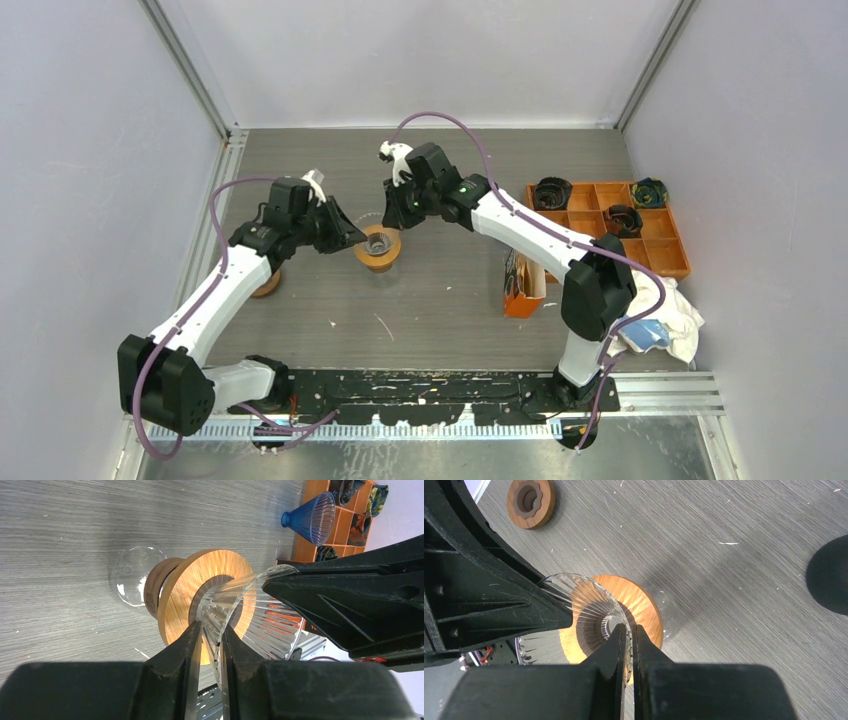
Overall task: Place the coffee filter in the dripper
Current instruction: Place the coffee dripper in the dripper holder.
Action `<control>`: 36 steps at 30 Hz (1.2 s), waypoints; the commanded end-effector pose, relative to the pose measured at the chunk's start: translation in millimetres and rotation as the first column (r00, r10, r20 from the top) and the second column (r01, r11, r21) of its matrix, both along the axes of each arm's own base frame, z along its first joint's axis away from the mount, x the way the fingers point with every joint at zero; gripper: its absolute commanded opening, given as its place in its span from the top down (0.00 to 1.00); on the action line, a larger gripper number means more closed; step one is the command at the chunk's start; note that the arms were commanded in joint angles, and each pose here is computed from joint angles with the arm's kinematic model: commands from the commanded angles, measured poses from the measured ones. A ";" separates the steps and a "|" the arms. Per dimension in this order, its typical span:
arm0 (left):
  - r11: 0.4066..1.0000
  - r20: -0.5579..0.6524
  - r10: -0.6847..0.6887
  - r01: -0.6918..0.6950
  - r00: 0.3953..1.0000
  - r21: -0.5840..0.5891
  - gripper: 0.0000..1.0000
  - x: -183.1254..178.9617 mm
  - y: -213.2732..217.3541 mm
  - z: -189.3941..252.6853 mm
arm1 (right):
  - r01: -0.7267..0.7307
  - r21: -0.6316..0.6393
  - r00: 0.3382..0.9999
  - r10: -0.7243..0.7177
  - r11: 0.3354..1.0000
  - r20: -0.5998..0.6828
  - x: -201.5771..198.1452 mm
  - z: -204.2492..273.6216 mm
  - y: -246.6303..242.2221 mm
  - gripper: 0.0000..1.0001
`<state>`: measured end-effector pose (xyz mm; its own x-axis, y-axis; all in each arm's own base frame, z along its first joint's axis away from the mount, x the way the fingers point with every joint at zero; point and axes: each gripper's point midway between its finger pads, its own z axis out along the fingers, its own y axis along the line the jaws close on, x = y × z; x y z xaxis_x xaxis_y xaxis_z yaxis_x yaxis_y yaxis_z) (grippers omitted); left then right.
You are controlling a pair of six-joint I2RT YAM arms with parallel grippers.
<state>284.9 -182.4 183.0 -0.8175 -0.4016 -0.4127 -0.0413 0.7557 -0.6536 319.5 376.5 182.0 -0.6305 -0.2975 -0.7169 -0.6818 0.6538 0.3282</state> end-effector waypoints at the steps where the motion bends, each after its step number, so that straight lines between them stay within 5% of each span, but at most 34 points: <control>1: 0.993 -0.129 0.013 0.002 0.992 0.118 0.79 -22.5 14.5 -35.2 | -0.063 -0.269 0.989 0.023 0.961 -0.148 -33.1 -82.6 -28.4 0.99; 23: 0.989 -0.006 0.074 -0.073 0.997 0.127 0.64 -5.4 22.8 8.7 | -0.068 -0.099 0.998 0.067 0.993 -0.021 -12.2 19.0 3.8 0.72; 36: 0.985 0.110 0.089 -0.104 0.990 0.138 0.34 -7.5 33.7 45.7 | -0.050 -0.007 0.994 0.050 0.999 0.092 -16.3 85.8 -4.0 0.53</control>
<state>272.8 -156.6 191.8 -0.7927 -0.4102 -0.4509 -0.1187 0.8294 -0.5458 304.4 377.3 196.6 -0.6384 -0.4096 -0.6517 -0.7079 0.6448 0.2882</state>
